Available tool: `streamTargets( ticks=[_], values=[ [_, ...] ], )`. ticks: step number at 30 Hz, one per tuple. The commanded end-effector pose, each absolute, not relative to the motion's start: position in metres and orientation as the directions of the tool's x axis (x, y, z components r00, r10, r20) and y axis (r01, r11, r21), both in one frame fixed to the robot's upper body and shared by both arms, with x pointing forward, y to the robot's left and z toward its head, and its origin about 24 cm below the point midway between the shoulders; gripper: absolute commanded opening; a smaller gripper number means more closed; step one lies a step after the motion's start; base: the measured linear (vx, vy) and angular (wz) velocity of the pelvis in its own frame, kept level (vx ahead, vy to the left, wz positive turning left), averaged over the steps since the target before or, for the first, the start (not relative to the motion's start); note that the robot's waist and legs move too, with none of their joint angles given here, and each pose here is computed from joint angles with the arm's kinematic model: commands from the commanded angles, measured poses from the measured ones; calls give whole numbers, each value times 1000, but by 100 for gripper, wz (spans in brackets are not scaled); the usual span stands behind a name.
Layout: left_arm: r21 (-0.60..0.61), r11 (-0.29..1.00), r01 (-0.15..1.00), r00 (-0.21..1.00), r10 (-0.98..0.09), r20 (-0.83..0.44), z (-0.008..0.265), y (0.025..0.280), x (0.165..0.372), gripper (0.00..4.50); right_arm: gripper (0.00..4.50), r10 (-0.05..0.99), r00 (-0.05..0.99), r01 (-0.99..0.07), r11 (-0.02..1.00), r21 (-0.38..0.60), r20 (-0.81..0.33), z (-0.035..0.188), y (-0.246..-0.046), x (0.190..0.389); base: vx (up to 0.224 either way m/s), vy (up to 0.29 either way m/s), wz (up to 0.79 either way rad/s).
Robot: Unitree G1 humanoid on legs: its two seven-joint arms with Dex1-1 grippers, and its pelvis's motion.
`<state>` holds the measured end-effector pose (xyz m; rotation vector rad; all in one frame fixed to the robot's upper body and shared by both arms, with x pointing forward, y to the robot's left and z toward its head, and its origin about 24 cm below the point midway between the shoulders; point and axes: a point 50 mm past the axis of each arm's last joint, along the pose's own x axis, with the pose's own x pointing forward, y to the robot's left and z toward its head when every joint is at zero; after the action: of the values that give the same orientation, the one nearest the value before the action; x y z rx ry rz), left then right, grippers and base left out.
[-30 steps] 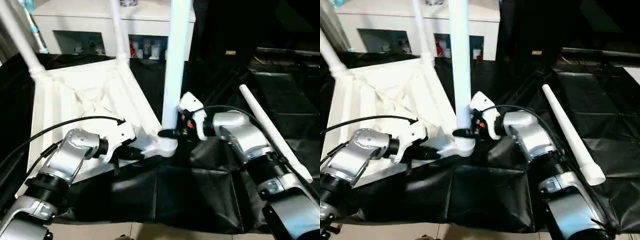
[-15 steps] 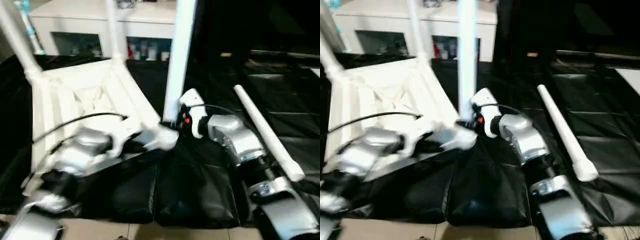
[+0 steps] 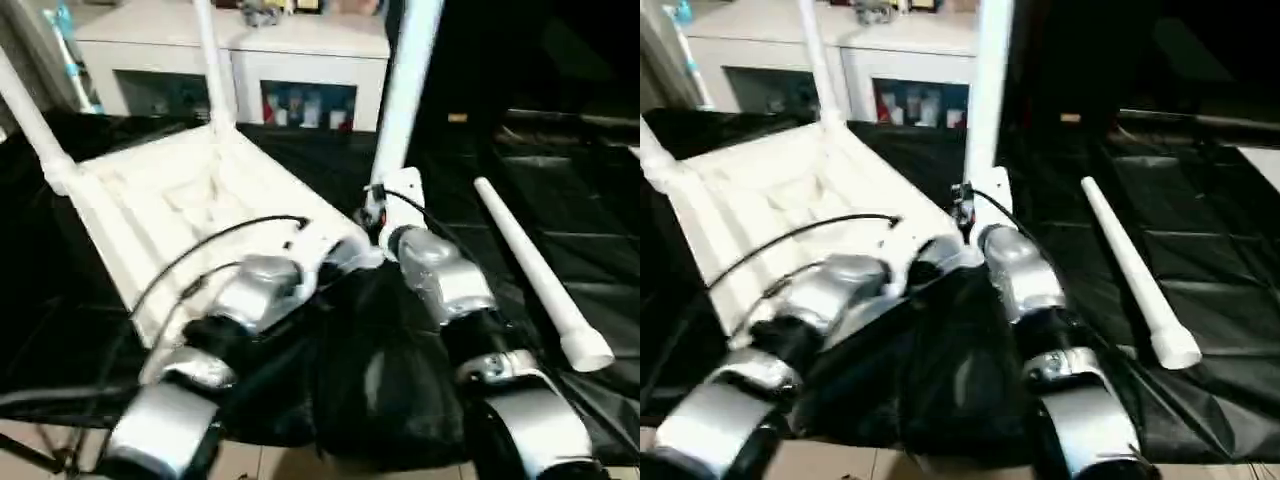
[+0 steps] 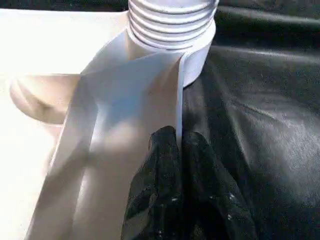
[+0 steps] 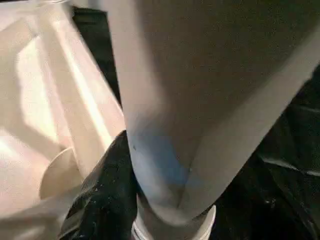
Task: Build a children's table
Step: Rotate leg to tighten
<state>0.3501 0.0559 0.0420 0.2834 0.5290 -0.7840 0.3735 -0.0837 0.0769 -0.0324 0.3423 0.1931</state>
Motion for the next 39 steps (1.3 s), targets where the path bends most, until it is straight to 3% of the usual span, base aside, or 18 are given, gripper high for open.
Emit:
streamTargets(
  ticks=[1, 14, 17, 19, 23, 24, 27, 32, 33, 35, 39],
  values=[
    [35, 662, 749, 574, -621, -534, 44, 38, 348, 0, 184, 187, 812, -173, 982, 77, -553, 24, -78, 351, 0, 0, 0],
    [22, 624, 781, 537, -653, -534, 44, 38, 348, 0, 184, 205, 806, -192, 978, 84, -555, 27, -74, 355, 0, 0, 0],
    [18, 567, 824, 491, -697, -523, 45, 36, 345, 0, 184, 237, 794, -221, 970, 97, -560, 27, -73, 355, 0, 0, 0],
    [8, 444, 896, 377, -750, -543, 44, 39, 336, 0, 184, 346, 747, -353, 930, 102, -568, 26, -73, 352, 0, 0, 0],
    [-7, 364, 931, 295, -765, -572, 42, 48, 330, 0, 184, 430, 679, -477, 875, 87, -595, 23, -78, 348, 14, -4, 0],
    [-6, 293, 956, 236, -781, -578, 44, 59, 325, 0, 184, 486, 617, -566, 820, 79, -619, 21, -87, 344, 0, 0, 0],
    [5, 198, 980, 166, -805, -570, 49, 75, 319, 0, 184, 539, 541, -665, 744, 64, -645, 20, -102, 339, 0, 0, 0],
    [-13, 103, 995, 78, -825, -560, 54, 90, 310, 0, 184, 599, 455, -759, 648, 66, -659, 20, -111, 332, 0, 0, 0],
    [-22, 60, 998, 38, -826, -563, 56, 100, 305, 0, 184, 626, 406, -813, 580, 50, -666, 21, -116, 327, 0, 0, 0],
    [-35, 59, 998, 29, -829, -558, 59, 107, 303, 0, 184, 624, 365, -844, 535, 38, -691, 19, -123, 323, 0, 0, 0],
    [-68, 55, 996, 9, -838, -545, 62, 116, 299, 0, 184, 623, 328, -858, 511, 52, -710, 17, -129, 320, 0, 0, 0]
  ],
)
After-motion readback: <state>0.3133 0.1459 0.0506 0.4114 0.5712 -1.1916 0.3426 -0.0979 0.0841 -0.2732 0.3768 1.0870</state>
